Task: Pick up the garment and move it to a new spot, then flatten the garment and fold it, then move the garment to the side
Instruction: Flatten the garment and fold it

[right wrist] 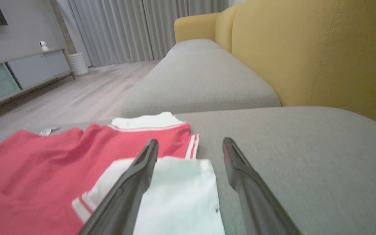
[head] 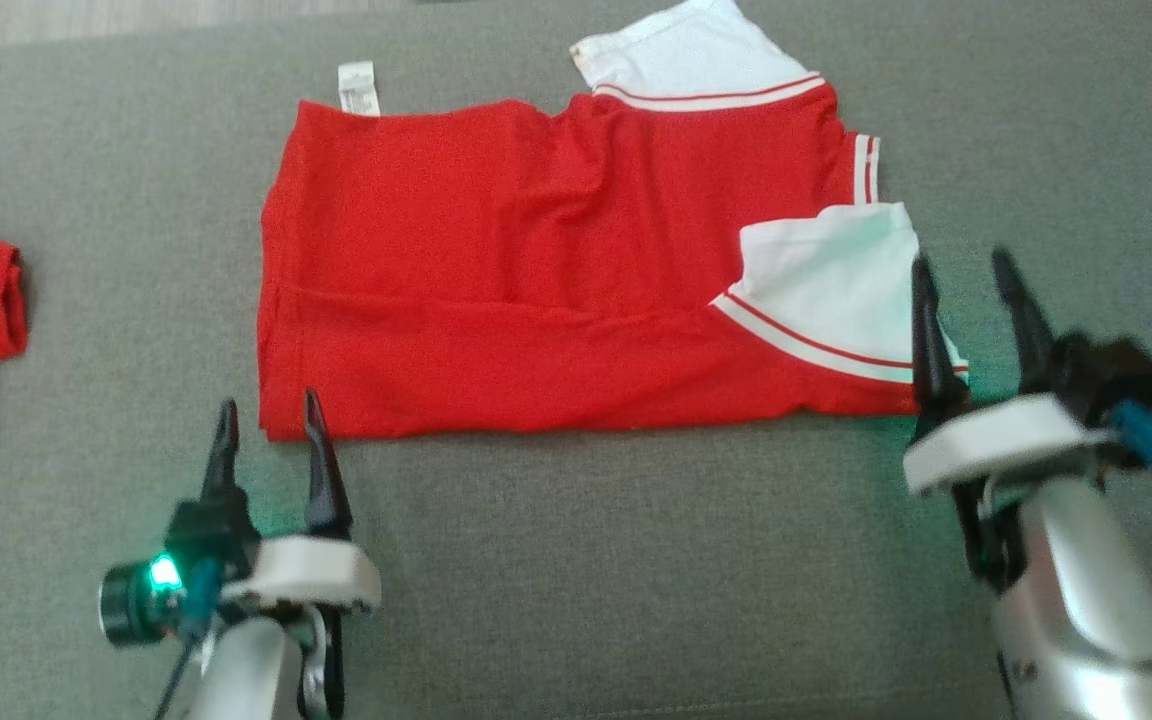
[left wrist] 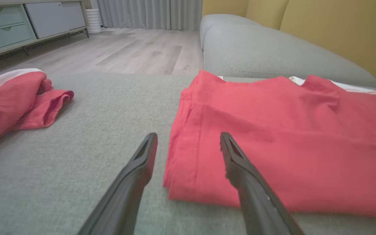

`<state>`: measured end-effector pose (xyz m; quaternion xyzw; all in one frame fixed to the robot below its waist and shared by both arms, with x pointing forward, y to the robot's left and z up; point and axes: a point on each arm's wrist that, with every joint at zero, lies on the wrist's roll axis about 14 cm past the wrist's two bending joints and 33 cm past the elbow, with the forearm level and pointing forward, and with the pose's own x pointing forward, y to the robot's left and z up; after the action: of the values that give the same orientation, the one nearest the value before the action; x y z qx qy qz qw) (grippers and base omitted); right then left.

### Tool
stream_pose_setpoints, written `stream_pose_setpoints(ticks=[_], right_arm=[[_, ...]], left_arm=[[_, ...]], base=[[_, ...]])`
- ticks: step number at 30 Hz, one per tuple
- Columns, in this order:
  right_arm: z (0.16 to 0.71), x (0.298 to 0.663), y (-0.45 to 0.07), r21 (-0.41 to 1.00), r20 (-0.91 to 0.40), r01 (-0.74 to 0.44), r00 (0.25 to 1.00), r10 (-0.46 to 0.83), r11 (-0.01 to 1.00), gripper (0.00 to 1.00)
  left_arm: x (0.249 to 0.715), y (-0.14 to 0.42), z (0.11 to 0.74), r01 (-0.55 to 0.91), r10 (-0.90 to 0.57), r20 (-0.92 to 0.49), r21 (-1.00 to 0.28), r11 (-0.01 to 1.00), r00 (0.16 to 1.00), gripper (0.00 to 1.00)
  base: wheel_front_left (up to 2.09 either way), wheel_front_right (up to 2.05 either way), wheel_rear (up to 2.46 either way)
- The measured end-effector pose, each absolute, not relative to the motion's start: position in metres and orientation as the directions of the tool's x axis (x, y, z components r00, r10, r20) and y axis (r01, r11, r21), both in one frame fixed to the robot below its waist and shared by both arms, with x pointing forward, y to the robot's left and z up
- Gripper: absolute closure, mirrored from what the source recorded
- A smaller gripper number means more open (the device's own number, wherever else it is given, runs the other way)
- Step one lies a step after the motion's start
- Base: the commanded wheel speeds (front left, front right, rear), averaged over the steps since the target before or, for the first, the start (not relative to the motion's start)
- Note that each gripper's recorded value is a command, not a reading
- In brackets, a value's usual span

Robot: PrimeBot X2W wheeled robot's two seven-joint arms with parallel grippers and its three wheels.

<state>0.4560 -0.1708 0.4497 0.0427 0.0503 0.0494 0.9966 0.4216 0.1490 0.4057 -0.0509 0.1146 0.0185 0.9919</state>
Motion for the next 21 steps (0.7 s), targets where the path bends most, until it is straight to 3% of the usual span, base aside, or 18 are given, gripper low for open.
stream_pose_setpoints(ticks=[14,21], right_arm=[[0.42,0.38,-0.175,0.06,-0.208,-0.07,0.975,0.081,0.996,0.0],[0.418,0.365,-0.174,0.095,-0.214,-0.059,0.974,0.078,0.994,0.0]], left_arm=[[0.358,0.155,0.397,-0.029,0.027,-0.273,-0.002,1.0,0.962,0.0],[0.345,0.156,0.396,-0.027,0.027,-0.281,0.001,1.0,0.959,0.0]], base=[[0.0,0.0,0.0],[0.0,0.0,0.0]])
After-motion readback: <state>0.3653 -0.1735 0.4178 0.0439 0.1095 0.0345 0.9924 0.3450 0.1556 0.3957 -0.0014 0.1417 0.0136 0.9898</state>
